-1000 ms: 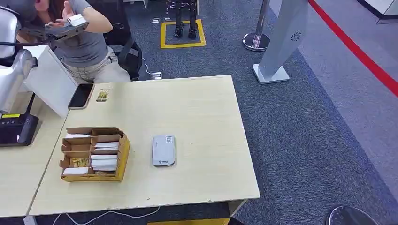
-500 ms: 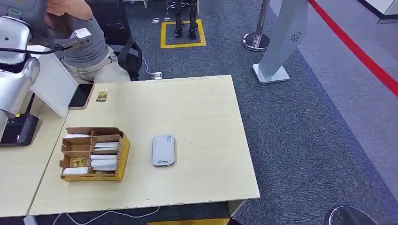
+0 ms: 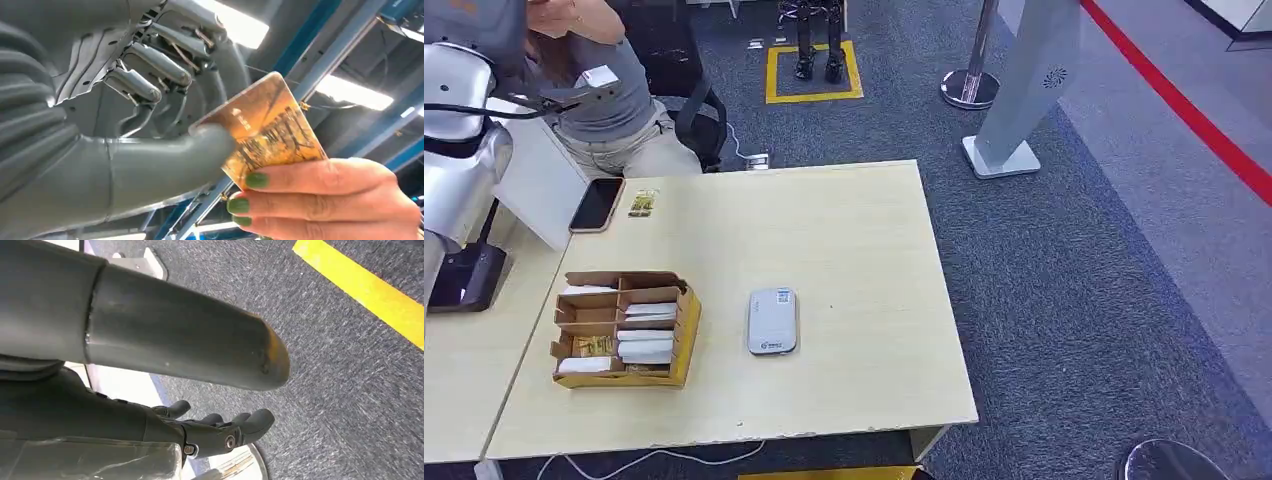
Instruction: Pass the card to the sensor for recognition and then transmit it.
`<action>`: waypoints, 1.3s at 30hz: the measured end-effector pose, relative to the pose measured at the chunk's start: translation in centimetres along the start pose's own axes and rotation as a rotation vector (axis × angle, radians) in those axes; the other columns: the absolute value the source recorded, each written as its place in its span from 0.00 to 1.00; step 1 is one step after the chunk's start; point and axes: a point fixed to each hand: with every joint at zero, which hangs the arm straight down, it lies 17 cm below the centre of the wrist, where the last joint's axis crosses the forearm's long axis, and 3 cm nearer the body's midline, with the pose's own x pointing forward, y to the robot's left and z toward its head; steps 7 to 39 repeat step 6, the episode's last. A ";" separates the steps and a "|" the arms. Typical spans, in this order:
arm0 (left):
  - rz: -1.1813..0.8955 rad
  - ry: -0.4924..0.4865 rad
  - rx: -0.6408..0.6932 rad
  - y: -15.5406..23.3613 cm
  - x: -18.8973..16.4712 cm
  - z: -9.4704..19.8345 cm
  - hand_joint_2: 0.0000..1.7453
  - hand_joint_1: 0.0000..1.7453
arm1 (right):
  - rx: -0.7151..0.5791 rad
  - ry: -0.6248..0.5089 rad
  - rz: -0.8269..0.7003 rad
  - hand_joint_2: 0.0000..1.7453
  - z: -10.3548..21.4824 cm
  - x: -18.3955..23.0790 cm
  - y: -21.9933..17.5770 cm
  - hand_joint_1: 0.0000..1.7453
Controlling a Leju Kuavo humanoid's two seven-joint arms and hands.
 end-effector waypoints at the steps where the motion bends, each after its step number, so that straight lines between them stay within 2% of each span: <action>1: 0.001 0.001 0.003 0.0 0.0 0.0 1.00 0.00 | 0.001 0.000 0.000 0.00 0.0 0.0 0.0 0.00; 39: -0.005 0.001 0.006 0.0 -0.1 0.0 1.00 0.00 | 0.003 0.003 0.001 0.00 0.0 -0.1 0.2 0.00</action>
